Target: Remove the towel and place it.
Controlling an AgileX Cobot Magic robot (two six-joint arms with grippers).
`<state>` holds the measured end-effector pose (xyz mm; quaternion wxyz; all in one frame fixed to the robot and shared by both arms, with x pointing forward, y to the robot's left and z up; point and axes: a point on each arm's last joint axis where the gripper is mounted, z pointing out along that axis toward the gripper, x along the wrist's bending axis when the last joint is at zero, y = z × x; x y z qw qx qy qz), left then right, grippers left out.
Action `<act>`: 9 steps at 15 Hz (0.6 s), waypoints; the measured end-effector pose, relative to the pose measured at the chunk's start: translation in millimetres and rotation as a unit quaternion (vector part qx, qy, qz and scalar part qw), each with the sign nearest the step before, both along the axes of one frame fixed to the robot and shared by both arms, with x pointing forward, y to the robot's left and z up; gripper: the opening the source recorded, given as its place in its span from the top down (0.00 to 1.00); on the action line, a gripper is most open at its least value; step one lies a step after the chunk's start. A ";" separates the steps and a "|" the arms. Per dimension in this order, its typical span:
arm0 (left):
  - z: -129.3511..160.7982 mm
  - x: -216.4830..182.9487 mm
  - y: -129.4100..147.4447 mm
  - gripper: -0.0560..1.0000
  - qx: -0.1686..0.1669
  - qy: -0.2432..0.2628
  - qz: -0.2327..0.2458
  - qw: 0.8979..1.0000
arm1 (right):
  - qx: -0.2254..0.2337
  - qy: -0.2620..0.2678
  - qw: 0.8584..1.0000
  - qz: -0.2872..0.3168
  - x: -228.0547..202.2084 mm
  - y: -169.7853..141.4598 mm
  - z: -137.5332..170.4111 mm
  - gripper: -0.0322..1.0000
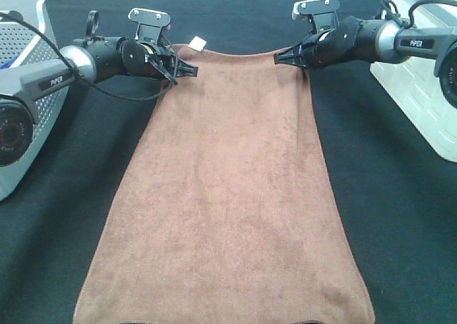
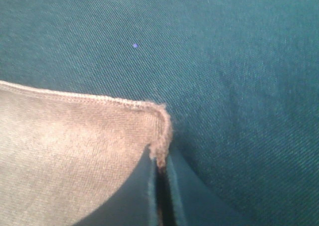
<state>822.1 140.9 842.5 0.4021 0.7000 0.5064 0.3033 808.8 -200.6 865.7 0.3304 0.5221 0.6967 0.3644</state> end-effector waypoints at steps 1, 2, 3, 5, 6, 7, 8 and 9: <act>-0.7 0.2 0.0 0.86 0.000 -0.002 0.001 1.000 | 0.003 -0.007 1.000 -0.003 0.8 -0.2 0.7 0.94; 0.4 0.9 0.1 0.81 -0.002 -0.009 0.002 1.000 | 0.004 -0.017 1.000 -0.005 1.7 -0.4 2.2 0.88; 2.0 1.8 0.1 0.74 -0.004 -0.019 0.003 1.000 | 0.006 -0.024 1.000 -0.007 2.4 -0.6 3.4 0.78; 3.5 2.9 1.4 0.52 -0.006 -0.028 0.005 1.000 | 0.006 -0.029 1.000 -0.010 3.2 -3.1 4.1 0.58; 3.7 3.6 3.7 0.42 -0.006 -0.029 0.007 1.000 | 0.006 -0.029 1.000 -0.012 3.5 -4.8 4.1 0.48; 3.8 4.6 7.2 0.34 -0.006 -0.030 0.010 0.999 | 0.006 -0.029 0.999 -0.014 3.9 -7.1 4.1 0.42; 3.8 5.2 9.6 0.29 -0.006 -0.030 0.012 0.999 | 0.004 -0.029 0.999 -0.014 4.0 -8.2 4.1 0.40; 3.5 5.6 11.9 0.27 -0.005 -0.028 0.014 0.999 | 0.004 -0.027 1.000 -0.014 3.9 -8.7 3.7 0.39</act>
